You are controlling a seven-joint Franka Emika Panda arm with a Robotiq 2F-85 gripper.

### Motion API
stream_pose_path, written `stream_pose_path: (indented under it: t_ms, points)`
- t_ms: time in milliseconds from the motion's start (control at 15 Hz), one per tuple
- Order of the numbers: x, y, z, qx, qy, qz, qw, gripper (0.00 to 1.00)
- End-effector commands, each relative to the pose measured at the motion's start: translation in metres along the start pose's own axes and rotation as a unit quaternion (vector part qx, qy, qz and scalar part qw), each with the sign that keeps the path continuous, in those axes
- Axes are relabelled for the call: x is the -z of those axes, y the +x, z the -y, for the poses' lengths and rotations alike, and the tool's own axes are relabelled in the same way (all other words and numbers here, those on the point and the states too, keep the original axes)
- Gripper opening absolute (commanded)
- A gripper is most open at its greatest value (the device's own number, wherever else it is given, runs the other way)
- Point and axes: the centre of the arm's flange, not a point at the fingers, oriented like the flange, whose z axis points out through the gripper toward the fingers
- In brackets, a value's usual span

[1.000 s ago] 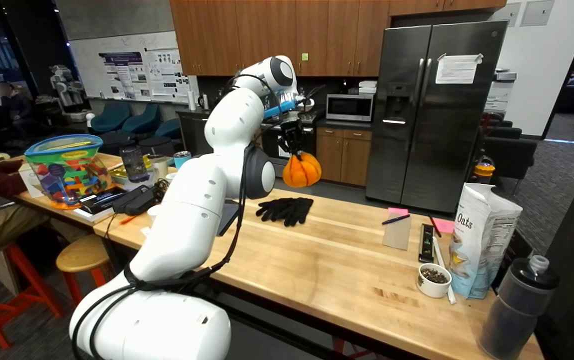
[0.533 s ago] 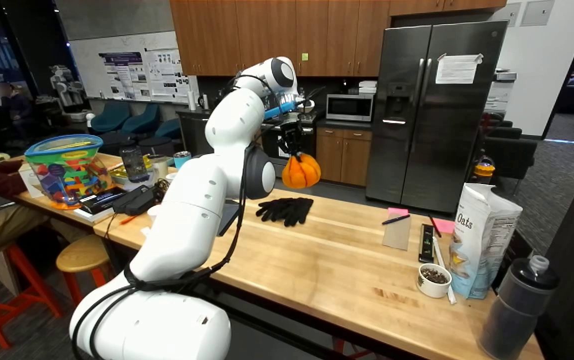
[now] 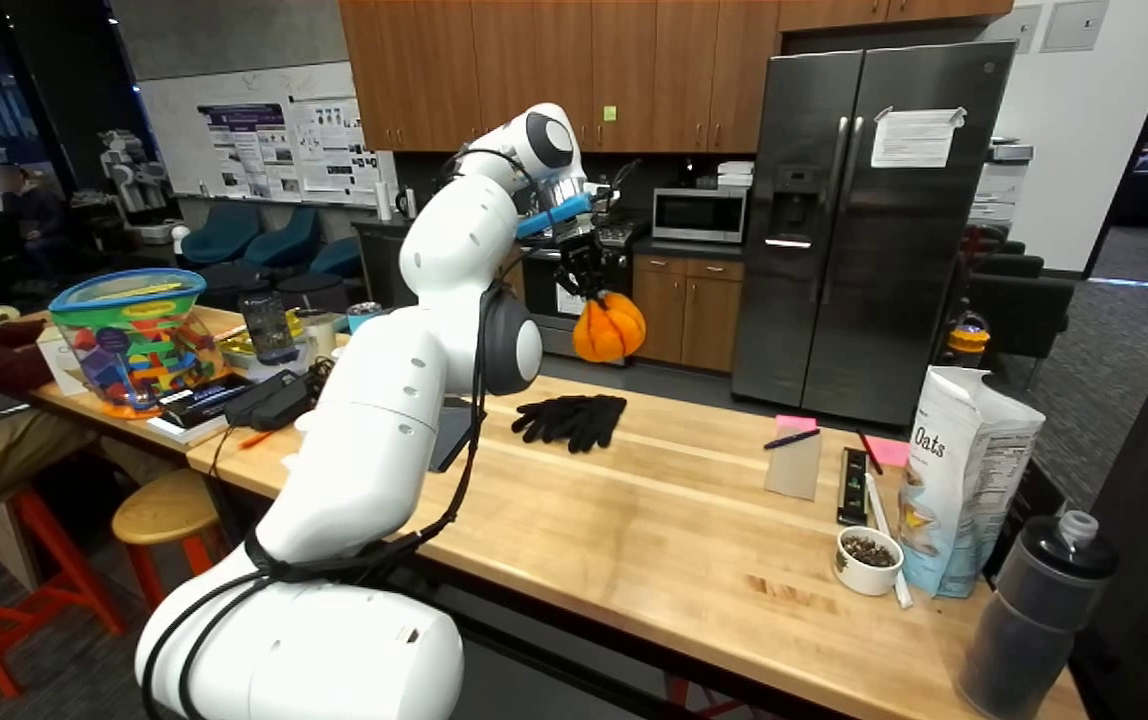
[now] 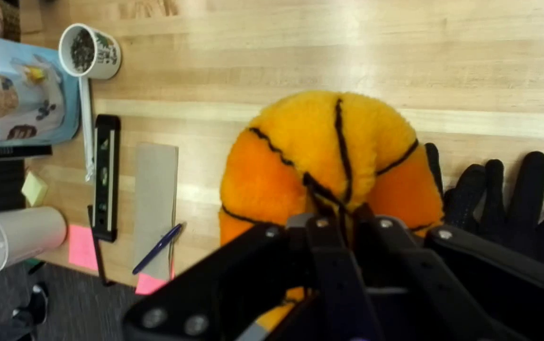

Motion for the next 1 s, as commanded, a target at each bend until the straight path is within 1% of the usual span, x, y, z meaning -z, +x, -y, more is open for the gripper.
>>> stream_pose_path:
  t_ms: [0,133,333,733,933]
  points:
    - [-0.021,-0.07,0.011,0.055,-0.056,-0.055,0.9954,0.03]
    - [-0.004,-0.073,0.022,0.088,-0.09,-0.079,0.9889,0.03]
    - [0.023,-0.081,0.042,0.13,-0.14,-0.115,0.9749,0.03]
    - [0.074,-0.102,0.086,0.187,-0.219,-0.194,0.9378,0.03]
    - [0.096,-0.114,0.104,0.22,-0.241,-0.214,0.9207,0.03]
